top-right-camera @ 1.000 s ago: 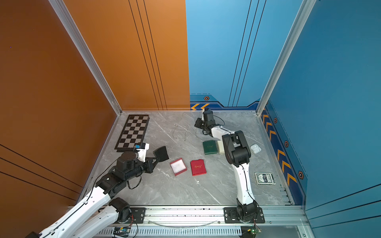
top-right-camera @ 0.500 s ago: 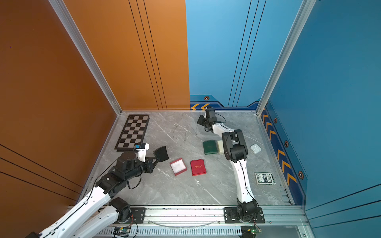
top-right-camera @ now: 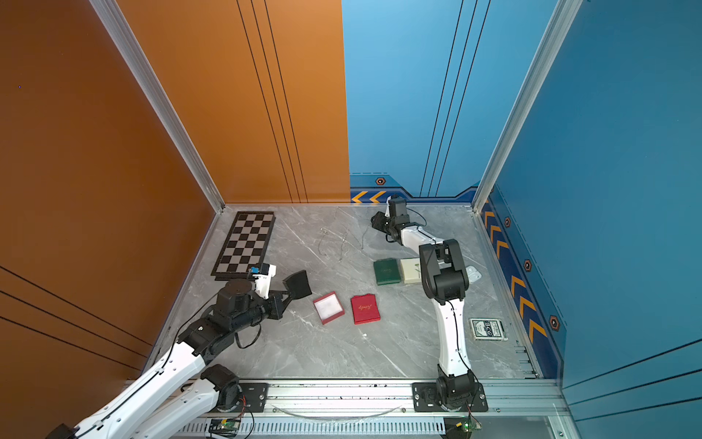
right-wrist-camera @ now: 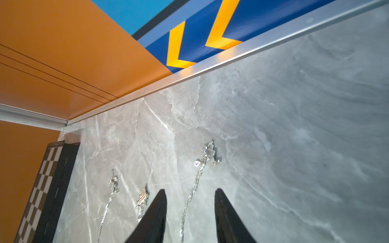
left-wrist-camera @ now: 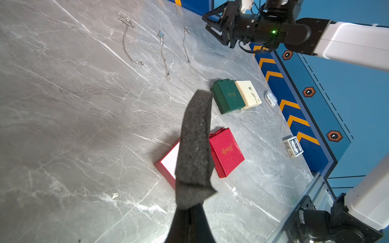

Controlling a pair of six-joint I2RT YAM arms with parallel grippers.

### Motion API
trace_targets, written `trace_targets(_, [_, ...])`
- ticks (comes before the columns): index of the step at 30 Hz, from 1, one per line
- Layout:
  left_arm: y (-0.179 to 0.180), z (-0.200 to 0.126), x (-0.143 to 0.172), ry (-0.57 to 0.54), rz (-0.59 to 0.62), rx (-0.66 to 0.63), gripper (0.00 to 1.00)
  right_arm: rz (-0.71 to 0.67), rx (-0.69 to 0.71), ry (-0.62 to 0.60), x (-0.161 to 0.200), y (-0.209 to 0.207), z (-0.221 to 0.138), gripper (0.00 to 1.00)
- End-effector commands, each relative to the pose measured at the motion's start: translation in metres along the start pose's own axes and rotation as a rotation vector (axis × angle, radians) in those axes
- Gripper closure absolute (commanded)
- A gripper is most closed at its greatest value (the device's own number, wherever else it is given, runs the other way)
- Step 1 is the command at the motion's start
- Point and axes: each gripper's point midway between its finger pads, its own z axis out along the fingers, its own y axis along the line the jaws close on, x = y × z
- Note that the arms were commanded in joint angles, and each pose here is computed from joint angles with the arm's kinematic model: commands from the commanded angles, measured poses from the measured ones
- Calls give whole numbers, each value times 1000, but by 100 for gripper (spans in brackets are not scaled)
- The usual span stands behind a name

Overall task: Take the necklace out of the lift-off lid jewelry box
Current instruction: Place the necklace at the center of the board.

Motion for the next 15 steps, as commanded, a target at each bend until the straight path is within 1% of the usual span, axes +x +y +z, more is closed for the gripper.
trace_targets(1, [-11, 1, -12, -31, -2, 38, 100, -43, -114, -19, -9, 45, -47, 58])
trace_targets(5, [-16, 11, -14, -30, -5, 60, 100, -64, -204, 42, 21, 80, -86, 54])
trace_targets(7, [-18, 17, -15, -32, -12, 73, 100, -72, -267, 83, 44, 100, -103, 51])
trace_targets(10, [-20, 27, -15, -34, -28, 89, 100, -58, -388, 116, 74, 129, -125, 45])
trace_targets(13, [-24, 37, -14, -33, -39, 112, 100, -35, -476, 152, 104, 148, -142, 38])
trace_targets(15, [-27, 42, -13, -28, -43, 123, 100, -33, -524, 174, 120, 160, -152, 36])
